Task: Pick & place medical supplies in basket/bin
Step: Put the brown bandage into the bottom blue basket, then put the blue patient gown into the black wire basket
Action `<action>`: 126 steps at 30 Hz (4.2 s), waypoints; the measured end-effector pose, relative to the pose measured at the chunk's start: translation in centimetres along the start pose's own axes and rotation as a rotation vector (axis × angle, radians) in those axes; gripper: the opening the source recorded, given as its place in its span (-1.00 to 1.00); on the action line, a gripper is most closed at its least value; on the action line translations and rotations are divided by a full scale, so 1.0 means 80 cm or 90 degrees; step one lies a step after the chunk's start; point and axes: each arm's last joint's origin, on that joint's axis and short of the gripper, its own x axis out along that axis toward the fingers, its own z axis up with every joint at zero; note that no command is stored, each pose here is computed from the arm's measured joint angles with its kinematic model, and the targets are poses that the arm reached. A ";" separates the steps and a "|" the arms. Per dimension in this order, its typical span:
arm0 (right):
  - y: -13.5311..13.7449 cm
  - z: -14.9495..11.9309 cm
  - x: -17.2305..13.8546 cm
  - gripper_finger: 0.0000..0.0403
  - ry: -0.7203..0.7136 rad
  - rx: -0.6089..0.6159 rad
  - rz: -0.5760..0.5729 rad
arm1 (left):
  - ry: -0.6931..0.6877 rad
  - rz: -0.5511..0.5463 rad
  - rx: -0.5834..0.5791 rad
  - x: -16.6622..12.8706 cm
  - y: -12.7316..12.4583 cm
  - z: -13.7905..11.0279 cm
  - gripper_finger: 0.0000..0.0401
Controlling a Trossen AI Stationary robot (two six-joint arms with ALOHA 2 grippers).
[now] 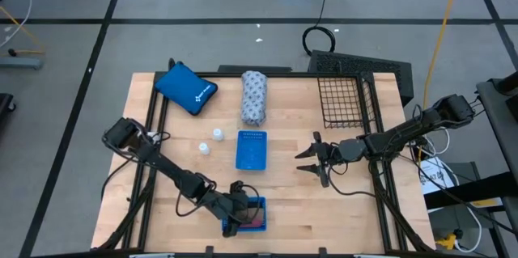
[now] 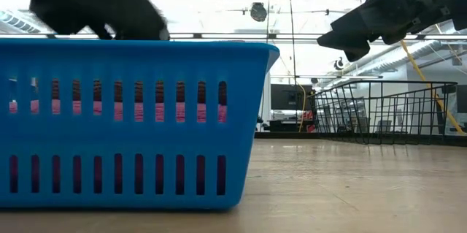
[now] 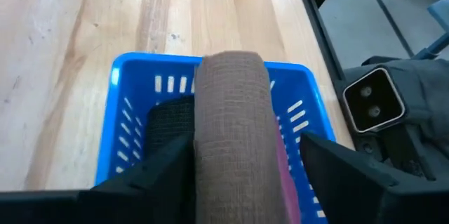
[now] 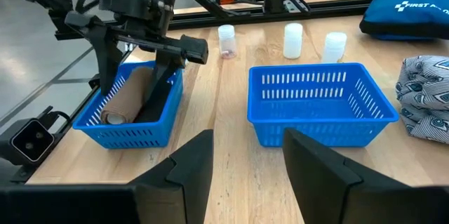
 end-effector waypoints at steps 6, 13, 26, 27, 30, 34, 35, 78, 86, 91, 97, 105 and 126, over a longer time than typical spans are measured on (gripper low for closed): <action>0.000 0.000 0.000 -0.21 0.000 0.000 0.000 | -0.021 -0.022 -0.011 -0.021 0.003 0.024 0.45; 0.000 0.000 0.000 -0.21 0.000 0.000 0.000 | -0.046 -0.013 -0.006 -0.065 0.012 0.058 0.41; 0.000 0.000 0.000 -0.21 0.000 0.012 0.000 | -0.244 -0.007 -0.029 -0.147 0.036 0.128 0.39; 0.000 0.000 0.000 -0.21 0.000 0.012 0.000 | -0.260 -0.007 -0.029 -0.149 0.038 0.132 0.39; 0.000 0.000 0.000 -0.21 0.000 0.012 0.000 | -0.311 -0.004 -0.015 -0.153 0.045 0.144 0.37; 0.000 0.000 0.000 -0.21 0.000 0.012 0.000 | -0.346 0.013 -0.001 -0.156 0.057 0.154 0.38; 0.000 0.000 0.000 -0.21 0.000 0.012 0.000 | -0.351 0.017 -0.003 -0.156 0.060 0.156 0.38; -0.001 -0.004 0.000 -0.21 0.022 0.010 -0.007 | -0.318 0.287 -0.542 -0.215 0.343 0.017 0.10; -0.001 -0.003 0.000 -0.21 0.015 -0.004 -0.007 | -0.310 0.321 -0.679 -0.192 0.393 0.000 0.59; -0.001 -0.002 0.000 -0.21 0.012 -0.007 -0.007 | -0.286 0.301 -0.659 -0.172 0.412 0.013 0.71; -0.002 -0.002 0.000 -0.21 0.013 -0.018 -0.007 | -0.265 0.313 -0.676 -0.143 0.442 0.020 0.72; -0.002 -0.003 0.000 -0.21 0.016 -0.019 -0.007 | -0.259 0.347 -0.674 -0.132 0.445 0.036 0.72; -0.002 -0.003 0.000 -0.21 0.015 -0.021 -0.007 | -0.256 0.351 -0.633 -0.103 0.415 0.042 0.72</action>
